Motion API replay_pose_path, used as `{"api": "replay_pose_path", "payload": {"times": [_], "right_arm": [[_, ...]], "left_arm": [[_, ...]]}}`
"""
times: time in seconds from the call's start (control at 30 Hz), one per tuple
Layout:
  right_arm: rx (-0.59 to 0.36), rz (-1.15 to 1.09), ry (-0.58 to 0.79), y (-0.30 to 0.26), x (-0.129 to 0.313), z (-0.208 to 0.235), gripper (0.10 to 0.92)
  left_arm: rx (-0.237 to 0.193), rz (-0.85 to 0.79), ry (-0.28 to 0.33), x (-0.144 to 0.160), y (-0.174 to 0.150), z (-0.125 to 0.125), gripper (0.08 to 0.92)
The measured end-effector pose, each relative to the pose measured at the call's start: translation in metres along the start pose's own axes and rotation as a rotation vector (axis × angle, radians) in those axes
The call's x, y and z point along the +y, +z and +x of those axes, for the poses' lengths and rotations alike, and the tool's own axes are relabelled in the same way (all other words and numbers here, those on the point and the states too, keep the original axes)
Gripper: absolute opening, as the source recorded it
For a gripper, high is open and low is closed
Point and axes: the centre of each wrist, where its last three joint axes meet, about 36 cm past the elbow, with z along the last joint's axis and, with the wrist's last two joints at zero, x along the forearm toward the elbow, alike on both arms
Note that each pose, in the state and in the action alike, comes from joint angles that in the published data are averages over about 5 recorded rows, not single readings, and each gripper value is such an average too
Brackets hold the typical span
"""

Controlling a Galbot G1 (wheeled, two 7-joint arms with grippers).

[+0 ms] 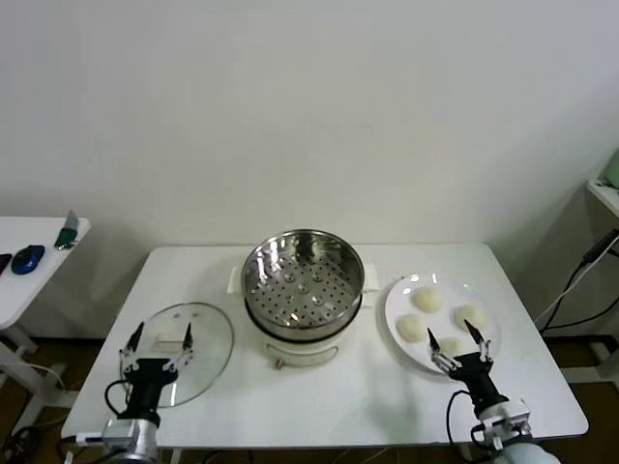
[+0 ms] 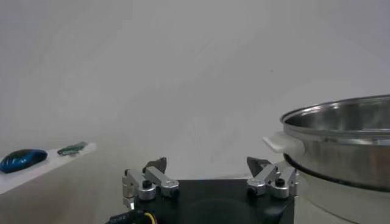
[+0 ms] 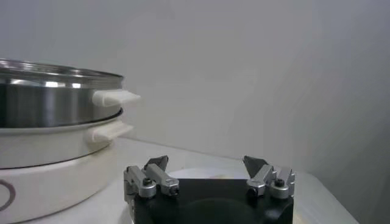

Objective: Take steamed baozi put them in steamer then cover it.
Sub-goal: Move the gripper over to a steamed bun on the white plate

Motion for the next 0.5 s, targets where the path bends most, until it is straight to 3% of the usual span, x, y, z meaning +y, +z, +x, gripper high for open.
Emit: {"api": "replay_pose_path", "payload": {"times": [0.27, 0.5], "right_arm": [[0.090, 0.147, -0.128, -0.034, -0.036, -0.028, 0.823], [0.231, 0.380, -0.361, -0.073, -0.090, -0.070, 0.823]], "left_arm": [[0.008, -0.017, 0.002, 0.002, 0.000, 0.001, 0.823], [0.007, -0.032, 0.016, 0.004, -0.002, 0.004, 0.823]]}}
